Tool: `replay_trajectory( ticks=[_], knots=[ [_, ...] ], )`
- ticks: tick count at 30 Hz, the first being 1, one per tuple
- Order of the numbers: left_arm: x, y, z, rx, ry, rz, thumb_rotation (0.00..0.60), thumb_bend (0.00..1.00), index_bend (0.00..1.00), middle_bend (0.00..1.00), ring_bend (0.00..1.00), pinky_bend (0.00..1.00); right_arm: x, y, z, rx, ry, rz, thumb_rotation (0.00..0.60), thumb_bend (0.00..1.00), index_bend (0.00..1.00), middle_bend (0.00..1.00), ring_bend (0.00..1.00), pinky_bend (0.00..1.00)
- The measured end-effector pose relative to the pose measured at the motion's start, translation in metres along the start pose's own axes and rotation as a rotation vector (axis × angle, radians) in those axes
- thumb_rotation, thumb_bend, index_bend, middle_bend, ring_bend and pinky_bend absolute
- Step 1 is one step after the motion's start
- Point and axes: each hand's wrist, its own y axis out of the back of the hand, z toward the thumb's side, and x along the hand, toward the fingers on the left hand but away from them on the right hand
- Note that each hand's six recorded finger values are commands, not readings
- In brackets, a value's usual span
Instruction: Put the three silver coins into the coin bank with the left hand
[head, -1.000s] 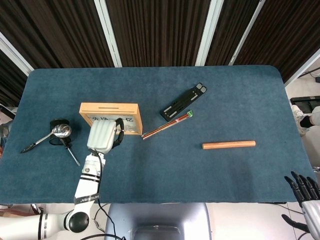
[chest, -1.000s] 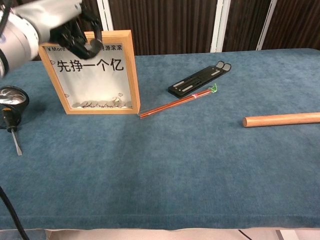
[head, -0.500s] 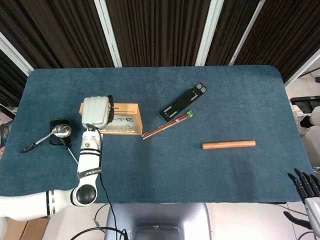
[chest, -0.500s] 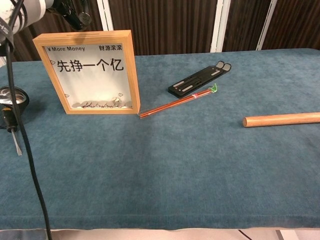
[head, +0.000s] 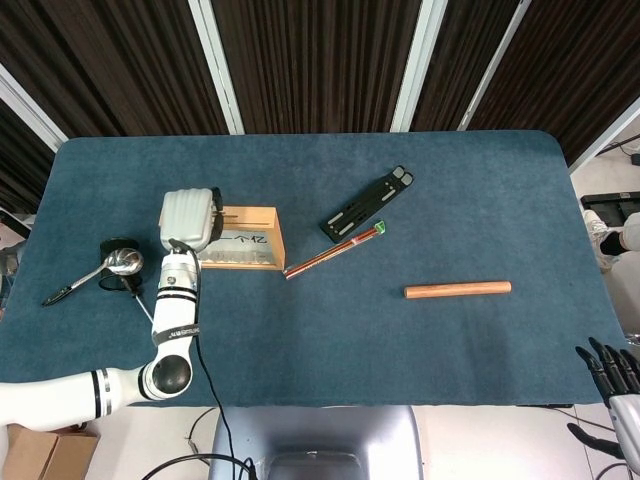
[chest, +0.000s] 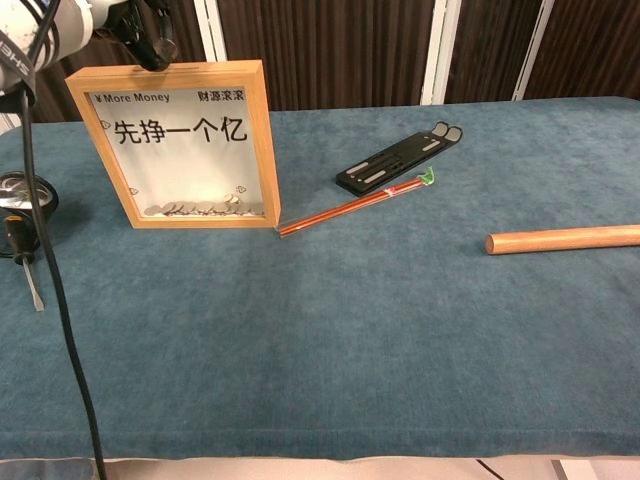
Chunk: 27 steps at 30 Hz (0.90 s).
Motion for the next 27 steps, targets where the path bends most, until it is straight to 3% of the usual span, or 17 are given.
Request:
replay_trajectory(
  ticks=[27],
  knots=[
    [0.0038, -0.0092, 0.0004, 0.022, -0.018, -0.01, 0.6, 0.45, 0.56, 1.0, 1.0, 1.0, 0.002, 0.0017, -0.0025, -0.004, -0.009, -0.006, 0.6, 0.22, 0.0, 0.0, 0.0, 0.0]
  ],
)
